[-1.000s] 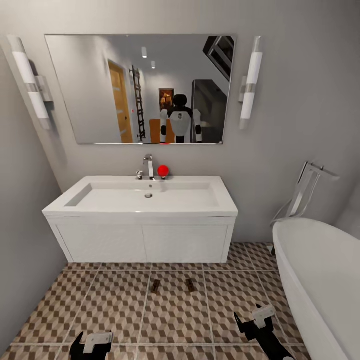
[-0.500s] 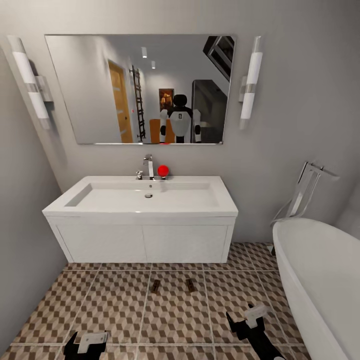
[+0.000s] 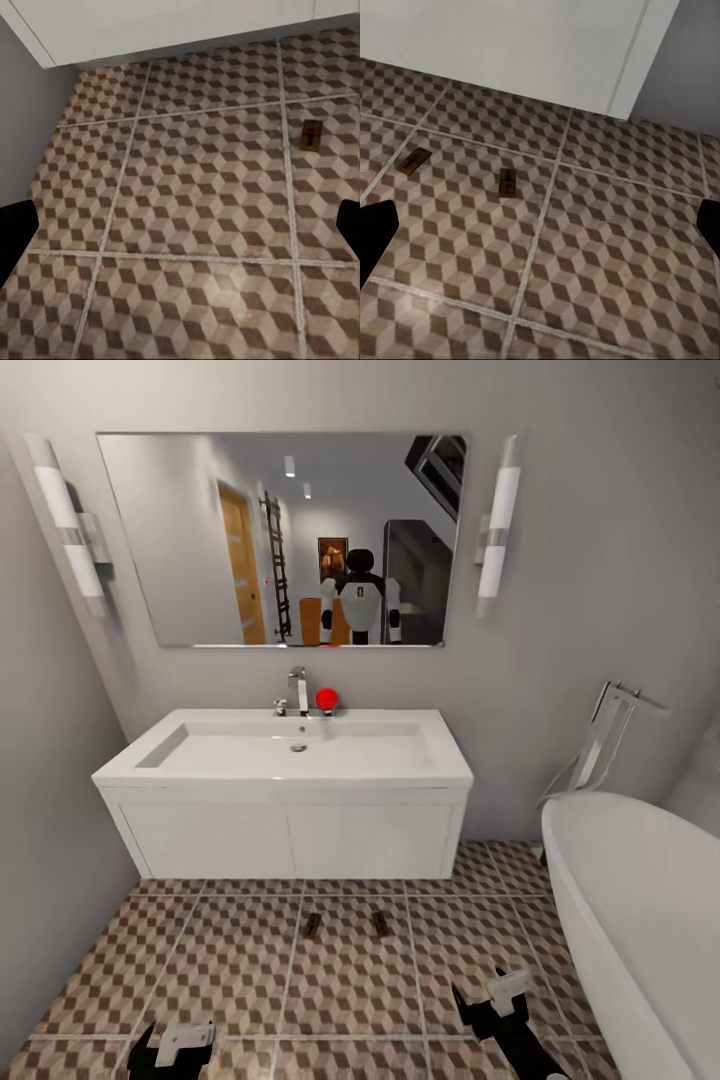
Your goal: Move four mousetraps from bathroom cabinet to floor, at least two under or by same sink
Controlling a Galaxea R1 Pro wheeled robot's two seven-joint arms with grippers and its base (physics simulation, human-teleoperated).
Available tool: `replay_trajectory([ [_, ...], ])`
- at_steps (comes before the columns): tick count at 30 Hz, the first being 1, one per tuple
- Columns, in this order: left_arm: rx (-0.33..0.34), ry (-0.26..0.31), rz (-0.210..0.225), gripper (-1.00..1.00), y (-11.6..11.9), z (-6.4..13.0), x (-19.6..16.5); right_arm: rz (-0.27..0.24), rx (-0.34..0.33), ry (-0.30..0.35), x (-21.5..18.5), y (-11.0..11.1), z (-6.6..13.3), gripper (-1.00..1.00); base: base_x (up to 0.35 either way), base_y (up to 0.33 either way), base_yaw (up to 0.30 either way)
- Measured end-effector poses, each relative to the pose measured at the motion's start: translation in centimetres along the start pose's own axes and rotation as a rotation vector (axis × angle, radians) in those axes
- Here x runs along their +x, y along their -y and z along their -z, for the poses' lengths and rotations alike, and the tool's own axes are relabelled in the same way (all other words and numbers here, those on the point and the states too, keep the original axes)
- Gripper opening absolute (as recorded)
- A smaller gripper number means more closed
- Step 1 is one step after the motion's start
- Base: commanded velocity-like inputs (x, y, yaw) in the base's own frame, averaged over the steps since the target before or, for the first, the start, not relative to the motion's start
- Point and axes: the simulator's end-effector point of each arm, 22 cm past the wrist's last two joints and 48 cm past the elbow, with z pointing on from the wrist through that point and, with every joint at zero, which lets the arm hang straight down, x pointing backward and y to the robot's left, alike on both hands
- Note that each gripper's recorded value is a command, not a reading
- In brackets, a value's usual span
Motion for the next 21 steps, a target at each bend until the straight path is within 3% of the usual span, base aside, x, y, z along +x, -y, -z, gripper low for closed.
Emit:
replay_trajectory([
  [21, 0.0, 0.0, 0.0, 1.0, 0.0, 0.0, 0.0, 0.0, 0.0, 0.001, -0.02, 0.0, 0.0, 1.0, -0.334, 0.0, 0.0],
])
